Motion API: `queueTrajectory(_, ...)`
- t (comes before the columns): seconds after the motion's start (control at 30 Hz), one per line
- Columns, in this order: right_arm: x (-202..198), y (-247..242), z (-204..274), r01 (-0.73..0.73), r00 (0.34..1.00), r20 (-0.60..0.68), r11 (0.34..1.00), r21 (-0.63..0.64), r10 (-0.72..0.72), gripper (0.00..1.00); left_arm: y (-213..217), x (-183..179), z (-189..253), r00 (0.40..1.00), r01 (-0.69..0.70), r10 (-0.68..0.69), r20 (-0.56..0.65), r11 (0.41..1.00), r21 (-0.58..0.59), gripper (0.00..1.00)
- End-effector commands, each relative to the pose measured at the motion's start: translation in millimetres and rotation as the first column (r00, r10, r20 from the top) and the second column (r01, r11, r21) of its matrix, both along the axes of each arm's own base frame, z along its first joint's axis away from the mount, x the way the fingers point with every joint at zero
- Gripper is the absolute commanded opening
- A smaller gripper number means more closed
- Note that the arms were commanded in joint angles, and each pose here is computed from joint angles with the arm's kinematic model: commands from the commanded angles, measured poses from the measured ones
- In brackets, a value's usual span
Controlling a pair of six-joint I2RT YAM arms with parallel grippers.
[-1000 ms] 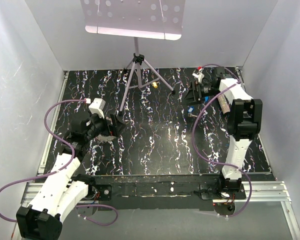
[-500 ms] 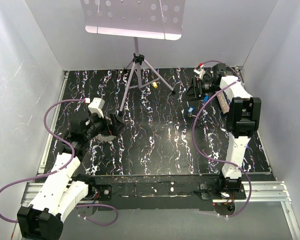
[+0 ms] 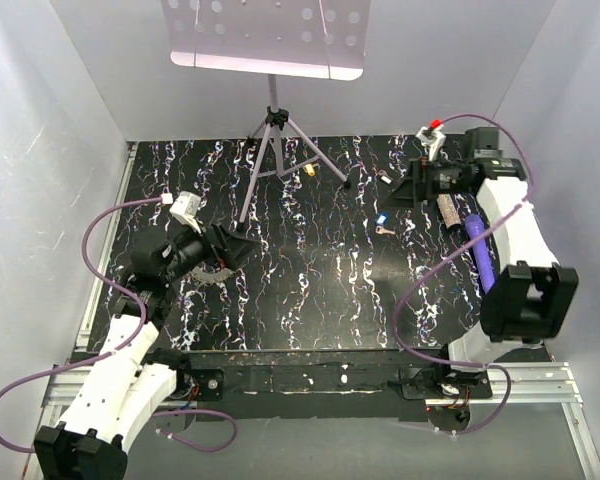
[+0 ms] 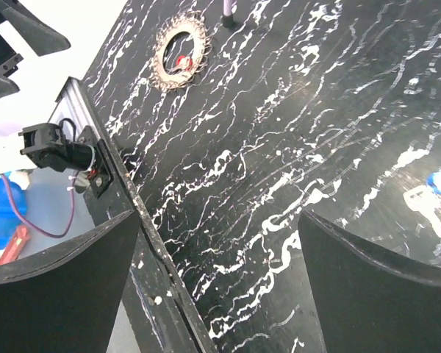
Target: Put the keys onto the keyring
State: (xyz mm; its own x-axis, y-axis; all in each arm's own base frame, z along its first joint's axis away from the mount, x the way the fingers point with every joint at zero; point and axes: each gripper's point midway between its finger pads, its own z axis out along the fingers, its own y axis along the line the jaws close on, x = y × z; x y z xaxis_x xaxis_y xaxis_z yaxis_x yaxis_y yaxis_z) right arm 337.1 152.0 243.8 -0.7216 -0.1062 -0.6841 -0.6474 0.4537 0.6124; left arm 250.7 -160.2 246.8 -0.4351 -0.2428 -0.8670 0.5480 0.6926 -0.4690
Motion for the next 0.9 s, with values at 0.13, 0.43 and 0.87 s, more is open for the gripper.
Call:
queueTrajectory(0.13,-22.9,-25.6,13.2,0.072,0.996,0.060,0.997,0.010,-0.072,0.98,-32.7,-26.2,62.3,0.982,0.183,-0.182,0.046,0.876,-0.447,0.98)
queueTrajectory(0.43,-23.0,-63.8,9.1,0.456,0.871,0.308,0.864,-0.215,-0.383,0.80,-1.1,-13.0,18.3,0.972,-0.153,0.084,-0.219,0.934,-0.322,0.98)
queueTrajectory(0.87,-15.4,-68.9,39.4,0.484,0.839,0.374,0.856,-0.182,-0.395,0.80,-14.2,-59.6,58.1,0.992,0.127,-0.115,0.060,0.958,-0.256,0.98)
